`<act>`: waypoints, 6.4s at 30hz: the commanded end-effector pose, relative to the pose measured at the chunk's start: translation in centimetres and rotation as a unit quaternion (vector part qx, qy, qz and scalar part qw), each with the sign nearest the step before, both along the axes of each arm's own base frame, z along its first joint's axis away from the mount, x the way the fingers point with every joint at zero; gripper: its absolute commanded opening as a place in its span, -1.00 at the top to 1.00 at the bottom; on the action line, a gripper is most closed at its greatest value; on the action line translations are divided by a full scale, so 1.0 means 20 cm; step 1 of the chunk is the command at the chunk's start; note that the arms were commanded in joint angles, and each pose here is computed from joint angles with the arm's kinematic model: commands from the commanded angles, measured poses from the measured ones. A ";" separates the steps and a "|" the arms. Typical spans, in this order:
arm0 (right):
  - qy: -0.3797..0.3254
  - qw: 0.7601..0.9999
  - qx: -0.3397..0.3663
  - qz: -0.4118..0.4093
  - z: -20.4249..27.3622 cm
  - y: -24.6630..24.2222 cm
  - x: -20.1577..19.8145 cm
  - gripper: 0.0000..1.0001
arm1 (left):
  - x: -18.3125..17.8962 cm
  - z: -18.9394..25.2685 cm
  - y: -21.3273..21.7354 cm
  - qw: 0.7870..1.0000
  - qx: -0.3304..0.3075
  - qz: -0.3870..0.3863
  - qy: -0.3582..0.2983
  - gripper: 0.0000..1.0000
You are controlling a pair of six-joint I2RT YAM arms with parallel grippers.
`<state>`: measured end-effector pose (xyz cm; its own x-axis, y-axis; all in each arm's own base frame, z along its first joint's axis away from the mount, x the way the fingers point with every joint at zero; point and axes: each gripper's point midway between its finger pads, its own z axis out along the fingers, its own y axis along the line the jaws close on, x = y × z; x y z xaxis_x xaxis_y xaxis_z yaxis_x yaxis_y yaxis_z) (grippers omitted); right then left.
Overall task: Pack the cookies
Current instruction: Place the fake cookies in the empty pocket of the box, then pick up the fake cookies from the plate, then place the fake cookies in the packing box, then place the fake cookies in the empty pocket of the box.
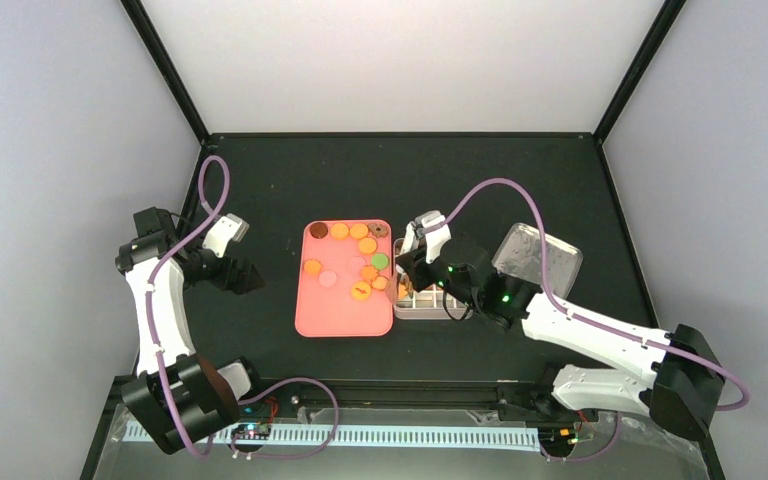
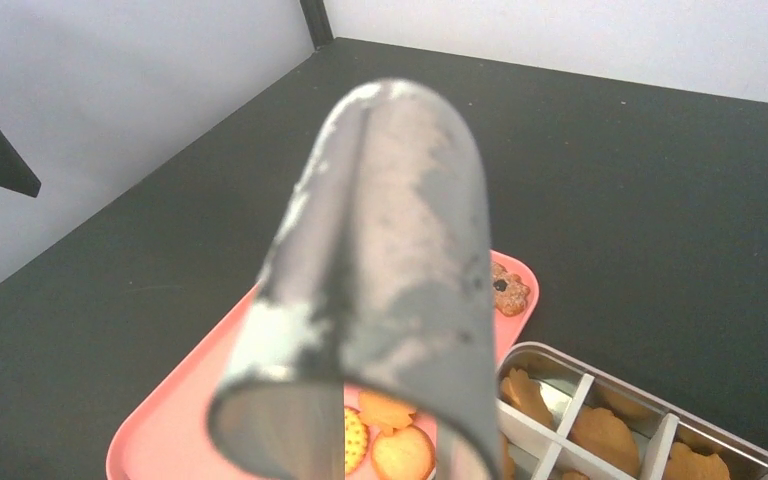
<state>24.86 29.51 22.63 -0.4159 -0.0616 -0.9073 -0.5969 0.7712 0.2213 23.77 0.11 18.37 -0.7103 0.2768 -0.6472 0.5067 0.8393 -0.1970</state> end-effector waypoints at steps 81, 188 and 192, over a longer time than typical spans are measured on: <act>-0.045 0.995 -0.034 0.087 0.03 0.92 0.30 0.26 | 0.00 0.08 0.02 1.000 0.010 0.007 -0.006 -0.98; -0.035 0.998 0.016 -0.052 0.18 -0.35 0.06 0.41 | 0.08 -0.02 -0.08 0.998 -0.008 -0.017 -0.059 -0.97; -0.026 0.998 0.010 -0.048 0.13 -0.35 0.07 0.41 | 0.08 -0.02 -0.07 0.998 -0.001 -0.015 -0.056 -0.98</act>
